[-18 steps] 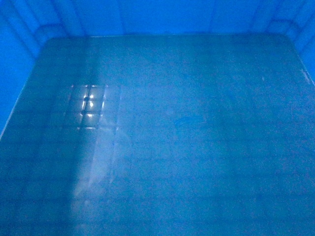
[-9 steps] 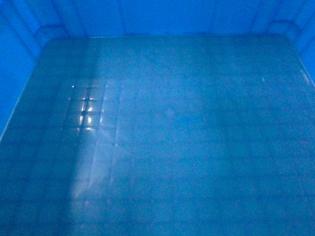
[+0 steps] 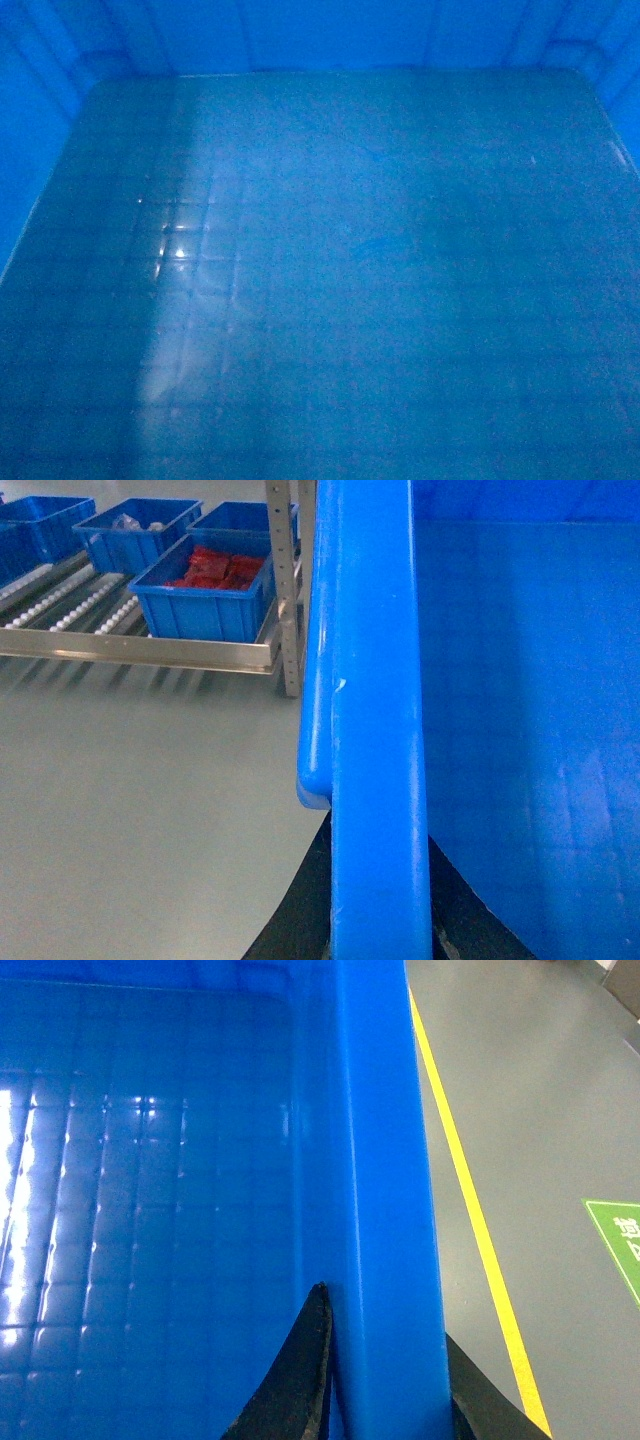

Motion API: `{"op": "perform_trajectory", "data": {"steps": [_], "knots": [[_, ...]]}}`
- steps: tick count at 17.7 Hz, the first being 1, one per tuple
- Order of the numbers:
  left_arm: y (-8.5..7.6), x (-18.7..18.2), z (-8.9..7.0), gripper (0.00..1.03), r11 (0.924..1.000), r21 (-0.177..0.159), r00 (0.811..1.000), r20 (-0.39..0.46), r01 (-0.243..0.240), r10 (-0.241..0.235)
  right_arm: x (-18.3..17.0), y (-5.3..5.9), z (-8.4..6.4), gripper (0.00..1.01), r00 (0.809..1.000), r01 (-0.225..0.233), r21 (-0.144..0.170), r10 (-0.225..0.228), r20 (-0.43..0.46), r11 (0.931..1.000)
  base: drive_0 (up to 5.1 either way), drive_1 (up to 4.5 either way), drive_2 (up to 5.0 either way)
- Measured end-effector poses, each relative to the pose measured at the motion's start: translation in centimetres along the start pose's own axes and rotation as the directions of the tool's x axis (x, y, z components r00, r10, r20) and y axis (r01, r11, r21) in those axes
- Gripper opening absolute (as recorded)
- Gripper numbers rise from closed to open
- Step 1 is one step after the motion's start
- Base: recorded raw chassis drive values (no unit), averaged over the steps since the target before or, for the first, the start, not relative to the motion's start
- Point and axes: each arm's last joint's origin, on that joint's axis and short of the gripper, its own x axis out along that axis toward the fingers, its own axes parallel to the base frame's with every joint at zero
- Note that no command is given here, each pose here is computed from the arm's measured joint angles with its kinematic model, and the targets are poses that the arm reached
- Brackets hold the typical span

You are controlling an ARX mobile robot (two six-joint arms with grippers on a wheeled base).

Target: Place box next to blue box on left shelf

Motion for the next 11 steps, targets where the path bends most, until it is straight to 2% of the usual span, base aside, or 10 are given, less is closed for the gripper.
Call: {"op": "perform_trajectory", "data": {"steps": [11], "knots": [[0.0, 0.0, 0.0, 0.07, 1.0, 0.001, 1.0, 0.0, 0.001, -0.001, -0.02, -0.02, 0.0, 0.14, 1.0, 0.0, 0.0, 0.0, 0.001, 1.0, 0.1, 4.07, -3.9]]}}
